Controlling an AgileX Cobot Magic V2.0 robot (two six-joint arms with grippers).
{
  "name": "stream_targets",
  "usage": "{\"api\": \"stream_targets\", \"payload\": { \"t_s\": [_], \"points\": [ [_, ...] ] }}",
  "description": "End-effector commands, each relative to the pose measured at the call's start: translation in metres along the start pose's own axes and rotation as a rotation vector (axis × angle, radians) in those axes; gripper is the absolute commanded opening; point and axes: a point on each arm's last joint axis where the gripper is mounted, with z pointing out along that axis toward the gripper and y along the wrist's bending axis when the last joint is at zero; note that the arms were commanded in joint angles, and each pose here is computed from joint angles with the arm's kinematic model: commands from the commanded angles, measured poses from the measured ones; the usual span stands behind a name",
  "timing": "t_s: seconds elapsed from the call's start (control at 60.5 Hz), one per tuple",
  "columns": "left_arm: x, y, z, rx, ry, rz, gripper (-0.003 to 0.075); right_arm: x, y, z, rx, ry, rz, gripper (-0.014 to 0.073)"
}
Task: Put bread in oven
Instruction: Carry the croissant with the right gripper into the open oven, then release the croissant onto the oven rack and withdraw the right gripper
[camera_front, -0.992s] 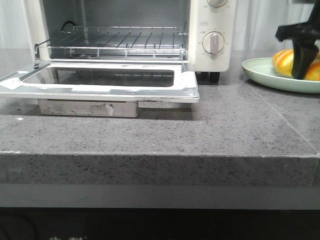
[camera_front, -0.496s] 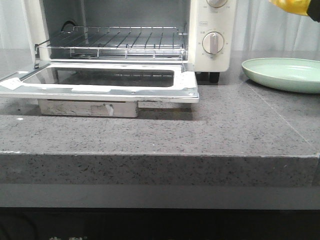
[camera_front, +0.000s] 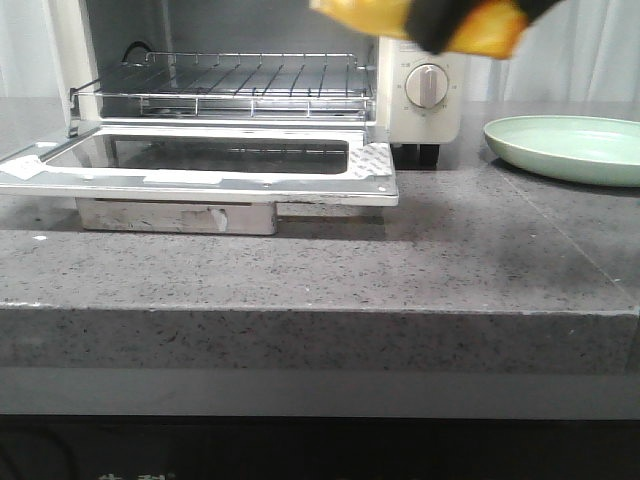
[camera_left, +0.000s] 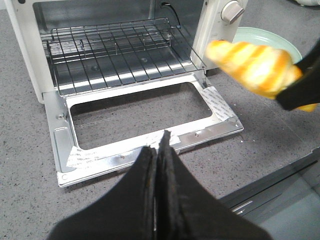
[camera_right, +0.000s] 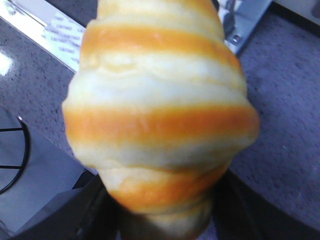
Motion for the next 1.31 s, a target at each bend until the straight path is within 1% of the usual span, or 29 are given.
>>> {"api": "stream_targets", "payload": {
  "t_s": [0.0, 0.198, 0.281, 0.347, 0.463, 0.595, 0.661, 0.711, 0.744, 0.81, 0.86, 0.893, 0.959, 1.025, 1.091, 1.174, 1.29],
  "points": [
    [-0.014, -0.002, -0.005, 0.016, -0.108, -0.007, -0.0018, -0.027, 0.012, -0.007, -0.021, -0.122, 0.01, 0.015],
    [-0.014, -0.002, -0.005, 0.016, -0.11, -0.007, -0.0018, -0.066, 0.031, 0.025, -0.033, -0.132, 0.032, 0.015],
    [-0.014, -0.002, -0.005, 0.016, -0.11, -0.007, -0.0018, -0.085, 0.04, 0.033, -0.041, -0.163, 0.03, 0.015],
    [-0.015, -0.002, -0.005, 0.016, -0.112, -0.007, -0.0018, -0.097, 0.041, 0.039, -0.038, -0.179, 0.038, 0.015],
    [-0.015, -0.002, -0.005, 0.016, -0.111, -0.007, -0.0018, -0.117, 0.039, 0.05, 0.032, -0.197, 0.044, 0.015],
    [-0.015, -0.002, -0.005, 0.016, -0.111, -0.007, -0.0018, -0.138, 0.03, 0.065, 0.172, -0.217, 0.07, 0.015],
    [-0.015, -0.002, -0.005, 0.016, -0.111, -0.007, -0.0018, -0.144, 0.03, 0.07, 0.178, -0.227, 0.072, 0.0162],
    [-0.015, -0.002, -0.005, 0.016, -0.111, -0.007, -0.0018, -0.146, 0.031, 0.073, 0.176, -0.234, 0.073, 0.0195],
    [-0.015, -0.002, -0.005, 0.016, -0.111, -0.007, -0.0018, -0.148, 0.031, 0.074, 0.173, -0.238, 0.075, 0.0239],
    [-0.015, -0.002, -0.005, 0.016, -0.111, -0.007, -0.0018, -0.15, 0.032, 0.077, 0.171, -0.239, 0.079, 0.0352],
    [-0.015, -0.002, -0.005, 0.016, -0.111, -0.007, -0.0018, -0.15, 0.032, 0.077, 0.164, -0.236, 0.092, 0.0464],
    [-0.015, -0.002, -0.005, 0.016, -0.111, -0.007, -0.0018, -0.15, 0.033, 0.077, 0.159, -0.236, 0.095, 0.0522],
    [-0.015, -0.002, -0.005, 0.016, -0.111, -0.007, -0.0018, -0.149, 0.033, 0.075, 0.155, -0.224, 0.101, 0.058],
    [-0.015, -0.002, -0.005, 0.016, -0.111, -0.007, -0.0018, -0.147, 0.033, 0.074, 0.158, -0.203, 0.106, 0.0603],
    [-0.015, -0.002, -0.005, 0.016, -0.111, -0.007, -0.0018, -0.145, 0.033, 0.072, 0.162, -0.18, 0.11, 0.0603],
    [-0.015, -0.002, -0.005, 0.017, -0.12, -0.007, -0.0018, -0.145, 0.032, 0.067, 0.17, -0.186, 0.091, 0.0603],
    [-0.015, -0.002, -0.005, 0.017, -0.12, -0.007, -0.0018, -0.138, 0.032, 0.056, 0.179, -0.126, 0.097, 0.0603]
  ]
}}
